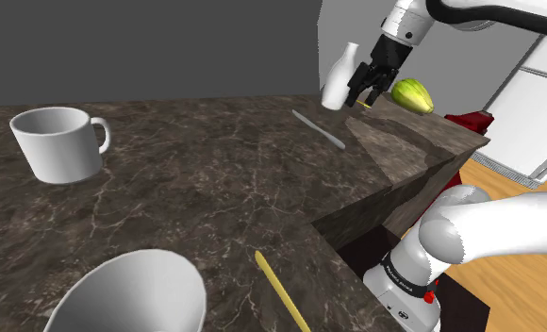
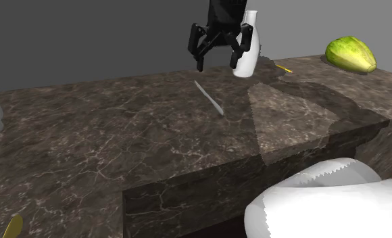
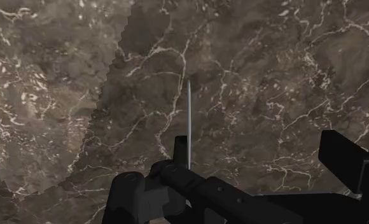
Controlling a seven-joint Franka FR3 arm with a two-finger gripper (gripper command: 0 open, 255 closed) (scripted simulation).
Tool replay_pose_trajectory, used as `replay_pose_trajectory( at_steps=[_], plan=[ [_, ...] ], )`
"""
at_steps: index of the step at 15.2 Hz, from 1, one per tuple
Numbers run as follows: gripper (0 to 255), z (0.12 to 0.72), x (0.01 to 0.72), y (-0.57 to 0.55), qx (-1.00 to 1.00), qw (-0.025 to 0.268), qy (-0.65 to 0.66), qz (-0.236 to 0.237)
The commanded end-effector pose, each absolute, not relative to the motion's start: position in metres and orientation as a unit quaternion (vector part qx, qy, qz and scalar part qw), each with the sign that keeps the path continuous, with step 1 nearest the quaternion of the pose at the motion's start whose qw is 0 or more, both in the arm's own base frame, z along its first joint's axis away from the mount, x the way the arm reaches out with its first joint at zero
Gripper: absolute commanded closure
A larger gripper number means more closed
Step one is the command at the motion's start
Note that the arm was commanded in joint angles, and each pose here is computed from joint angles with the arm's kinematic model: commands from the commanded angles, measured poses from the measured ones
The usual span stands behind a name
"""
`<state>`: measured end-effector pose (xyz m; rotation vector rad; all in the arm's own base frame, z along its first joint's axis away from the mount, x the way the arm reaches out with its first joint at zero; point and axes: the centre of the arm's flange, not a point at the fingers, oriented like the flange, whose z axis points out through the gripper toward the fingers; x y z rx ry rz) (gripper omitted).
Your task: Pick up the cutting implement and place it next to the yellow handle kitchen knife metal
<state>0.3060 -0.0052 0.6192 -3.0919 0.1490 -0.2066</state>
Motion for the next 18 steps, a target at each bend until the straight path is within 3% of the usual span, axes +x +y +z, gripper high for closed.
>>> replay_pose_trajectory(
  at_steps=[1,12,18],
  plan=[
    [0,0.619,0.306,-0.005,-0.996,0.02,0.048,-0.067],
    [0,0.533,0.44,-0.048,-0.998,0.004,0.065,0.024],
    [0,0.504,0.441,-0.049,-0.998,0.003,0.065,0.026]
  ],
)
